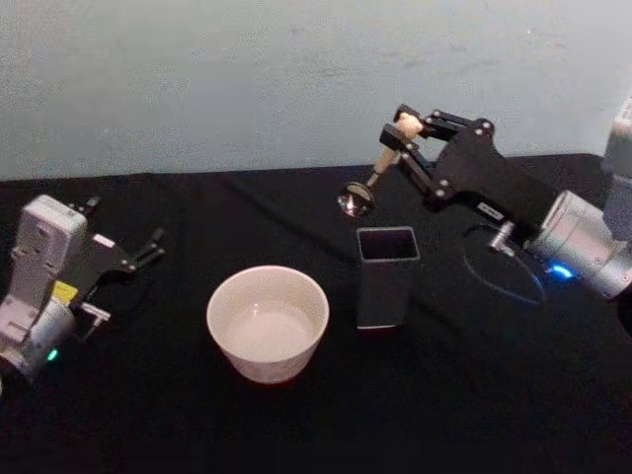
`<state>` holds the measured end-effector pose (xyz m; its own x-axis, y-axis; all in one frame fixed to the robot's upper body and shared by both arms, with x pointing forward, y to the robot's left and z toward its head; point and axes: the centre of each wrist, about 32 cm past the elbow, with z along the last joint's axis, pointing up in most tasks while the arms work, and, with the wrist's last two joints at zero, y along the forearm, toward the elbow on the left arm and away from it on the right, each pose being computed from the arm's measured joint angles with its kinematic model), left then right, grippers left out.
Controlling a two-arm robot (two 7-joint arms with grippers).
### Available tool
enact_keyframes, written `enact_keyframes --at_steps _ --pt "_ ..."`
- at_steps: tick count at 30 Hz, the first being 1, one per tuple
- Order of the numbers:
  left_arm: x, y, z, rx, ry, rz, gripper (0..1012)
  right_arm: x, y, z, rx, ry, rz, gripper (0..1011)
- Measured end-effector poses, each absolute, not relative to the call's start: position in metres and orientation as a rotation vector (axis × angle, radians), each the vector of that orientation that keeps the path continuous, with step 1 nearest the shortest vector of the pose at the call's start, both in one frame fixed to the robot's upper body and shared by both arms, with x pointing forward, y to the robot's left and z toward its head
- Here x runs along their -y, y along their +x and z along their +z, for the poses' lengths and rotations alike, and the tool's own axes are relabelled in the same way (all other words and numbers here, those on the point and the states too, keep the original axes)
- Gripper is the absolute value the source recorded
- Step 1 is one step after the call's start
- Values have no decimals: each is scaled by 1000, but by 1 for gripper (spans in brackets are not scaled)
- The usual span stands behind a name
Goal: Pick up the stirring spoon with one hand, stir inside the cup, then place it back in its original position.
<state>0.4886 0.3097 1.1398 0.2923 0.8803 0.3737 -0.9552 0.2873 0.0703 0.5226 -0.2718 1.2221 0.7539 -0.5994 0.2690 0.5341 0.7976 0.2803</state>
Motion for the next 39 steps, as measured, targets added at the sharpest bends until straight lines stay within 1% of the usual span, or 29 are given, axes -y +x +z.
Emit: enact_keyframes --at_steps 7,16,29,39 --pt "-310 489 1140 285 304 1248 1001 284 516 1219 350 154 -638 214" --pt "-310 489 1140 285 304 1248 1001 290 514 1215 348 128 -644 214" --pt "-310 489 1140 285 305 1248 1002 293 513 1209 330 113 -654 214" --pt "-310 489 1140 285 304 1248 1001 291 514 1200 304 100 -656 214"
